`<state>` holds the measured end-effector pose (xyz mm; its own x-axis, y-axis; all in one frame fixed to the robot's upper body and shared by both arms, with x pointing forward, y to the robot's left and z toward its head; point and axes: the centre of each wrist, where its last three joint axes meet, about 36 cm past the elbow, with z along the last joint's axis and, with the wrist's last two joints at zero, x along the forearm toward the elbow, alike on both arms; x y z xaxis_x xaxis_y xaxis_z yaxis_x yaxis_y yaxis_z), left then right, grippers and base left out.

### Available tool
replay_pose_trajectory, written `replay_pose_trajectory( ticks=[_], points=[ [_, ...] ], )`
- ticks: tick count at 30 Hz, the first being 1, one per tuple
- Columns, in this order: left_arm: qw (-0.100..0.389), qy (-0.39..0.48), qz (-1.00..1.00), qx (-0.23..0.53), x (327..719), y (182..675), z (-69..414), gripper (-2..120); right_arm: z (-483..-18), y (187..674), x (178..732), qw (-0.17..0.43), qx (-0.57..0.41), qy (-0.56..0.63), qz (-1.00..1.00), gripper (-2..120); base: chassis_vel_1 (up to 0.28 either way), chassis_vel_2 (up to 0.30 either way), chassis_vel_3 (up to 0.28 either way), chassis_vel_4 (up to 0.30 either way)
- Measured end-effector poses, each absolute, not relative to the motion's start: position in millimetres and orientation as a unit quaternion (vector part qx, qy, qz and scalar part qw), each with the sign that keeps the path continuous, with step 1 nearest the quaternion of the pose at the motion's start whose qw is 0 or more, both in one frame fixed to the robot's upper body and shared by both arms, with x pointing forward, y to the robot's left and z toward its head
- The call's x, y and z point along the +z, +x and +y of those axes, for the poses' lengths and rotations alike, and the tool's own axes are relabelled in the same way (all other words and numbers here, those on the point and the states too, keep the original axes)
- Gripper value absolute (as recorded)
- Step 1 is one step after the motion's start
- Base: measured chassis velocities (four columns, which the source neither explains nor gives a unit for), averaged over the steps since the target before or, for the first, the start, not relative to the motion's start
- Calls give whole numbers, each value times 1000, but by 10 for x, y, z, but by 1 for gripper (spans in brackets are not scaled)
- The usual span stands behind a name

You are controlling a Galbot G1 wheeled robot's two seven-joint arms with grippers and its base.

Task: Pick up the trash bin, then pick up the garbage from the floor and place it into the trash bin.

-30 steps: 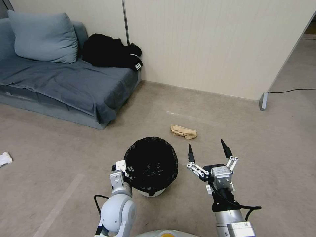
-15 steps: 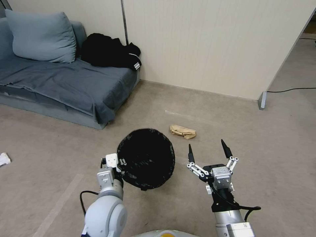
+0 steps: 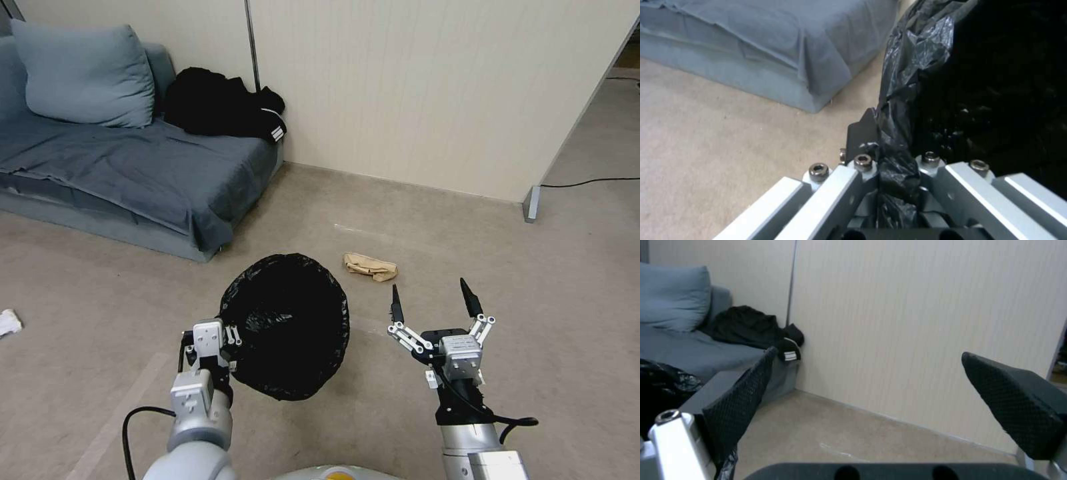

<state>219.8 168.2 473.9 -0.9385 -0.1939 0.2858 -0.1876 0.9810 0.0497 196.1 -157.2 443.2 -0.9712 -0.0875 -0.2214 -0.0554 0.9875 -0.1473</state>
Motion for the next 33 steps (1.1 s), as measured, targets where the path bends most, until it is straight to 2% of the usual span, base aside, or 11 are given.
replay_pose_trajectory(
  ticks=[21,33],
  points=[
    [140,97,-985,-19,4683,2142,1671,2,-1582,1947,4370,110,-75,-45,990,100,-2,3,3,-2],
    [137,97,-986,-23,4689,2147,1676,2,-1593,1936,4391,110,-79,-44,990,100,-159,160,168,-154]
  ],
)
